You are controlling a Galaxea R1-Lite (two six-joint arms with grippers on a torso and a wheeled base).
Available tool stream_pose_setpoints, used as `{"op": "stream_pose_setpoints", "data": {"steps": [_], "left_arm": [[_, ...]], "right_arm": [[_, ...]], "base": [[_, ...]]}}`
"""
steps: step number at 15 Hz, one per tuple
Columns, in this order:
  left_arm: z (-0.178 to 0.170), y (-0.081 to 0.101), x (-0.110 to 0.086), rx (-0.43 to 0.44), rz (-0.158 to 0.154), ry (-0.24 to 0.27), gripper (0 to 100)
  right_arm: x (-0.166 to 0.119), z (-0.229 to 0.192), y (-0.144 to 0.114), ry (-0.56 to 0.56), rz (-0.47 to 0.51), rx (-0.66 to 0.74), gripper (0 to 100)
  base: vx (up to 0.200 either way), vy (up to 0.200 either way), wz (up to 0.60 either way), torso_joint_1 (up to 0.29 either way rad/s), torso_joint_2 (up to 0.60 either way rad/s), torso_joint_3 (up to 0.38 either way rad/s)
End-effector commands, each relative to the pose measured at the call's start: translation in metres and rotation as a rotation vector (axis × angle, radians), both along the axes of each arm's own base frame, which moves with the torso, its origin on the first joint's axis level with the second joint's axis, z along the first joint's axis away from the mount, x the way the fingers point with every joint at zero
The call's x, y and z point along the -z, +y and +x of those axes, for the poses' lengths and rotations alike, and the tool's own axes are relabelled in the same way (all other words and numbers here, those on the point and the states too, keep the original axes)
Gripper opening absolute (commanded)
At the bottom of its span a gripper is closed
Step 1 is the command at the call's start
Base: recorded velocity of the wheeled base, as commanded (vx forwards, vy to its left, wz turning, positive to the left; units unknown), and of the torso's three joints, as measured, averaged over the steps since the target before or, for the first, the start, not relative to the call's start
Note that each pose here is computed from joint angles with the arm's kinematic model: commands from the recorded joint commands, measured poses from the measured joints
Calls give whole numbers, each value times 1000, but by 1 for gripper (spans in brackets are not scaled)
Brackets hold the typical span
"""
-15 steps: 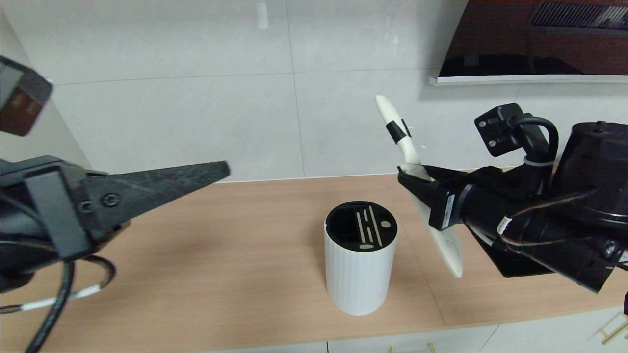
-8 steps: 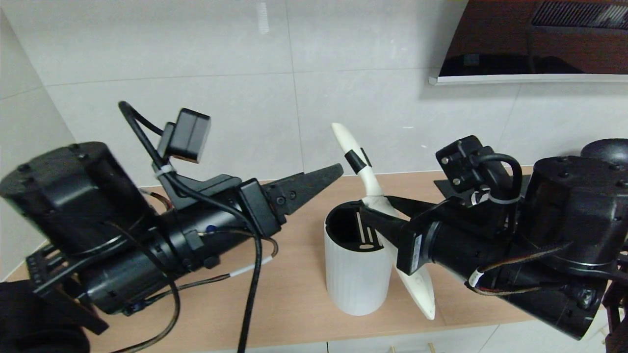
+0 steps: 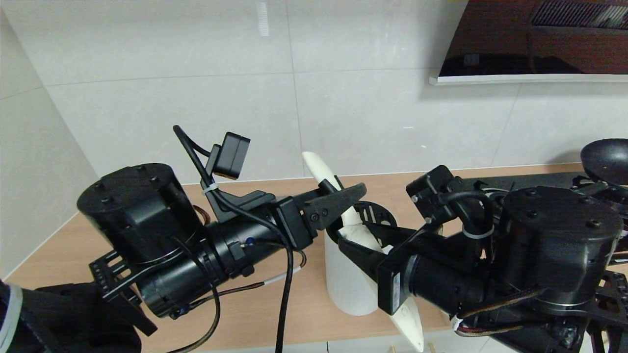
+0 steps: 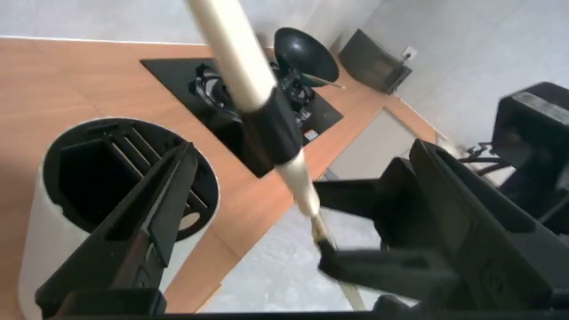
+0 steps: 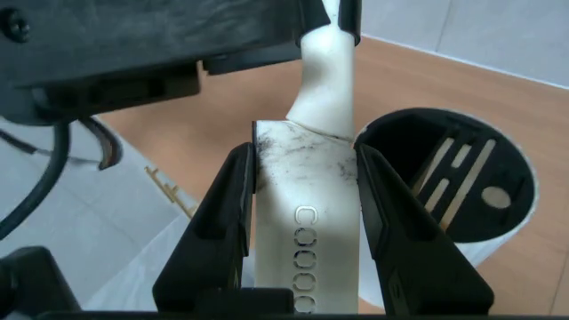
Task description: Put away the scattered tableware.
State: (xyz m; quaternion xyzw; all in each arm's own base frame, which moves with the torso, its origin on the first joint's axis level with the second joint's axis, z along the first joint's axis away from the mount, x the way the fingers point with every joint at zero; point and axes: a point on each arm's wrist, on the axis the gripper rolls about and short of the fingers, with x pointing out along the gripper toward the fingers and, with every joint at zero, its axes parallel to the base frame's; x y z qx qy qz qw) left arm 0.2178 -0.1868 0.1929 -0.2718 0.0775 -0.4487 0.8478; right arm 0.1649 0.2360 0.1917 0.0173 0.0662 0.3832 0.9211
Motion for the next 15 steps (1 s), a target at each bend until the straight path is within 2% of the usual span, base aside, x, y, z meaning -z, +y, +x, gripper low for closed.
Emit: {"op": "stream_pose_setpoints", "data": {"steps": [1,14,15], "left_arm": [[1,0,1,0,0,0,100],[6,-4,8,-26,11,18,100],[7,-4,9,-29,13,21,0]], "right_arm": [[3,-1,1,6,-10,-4,0],[5,-8,3,9,-18,-28,0],[5,-8,3,8,-16,-28,0]], "base": [[0,0,0,0,0,0],[0,0,0,0,0,0],[0,0,0,0,0,0]]}}
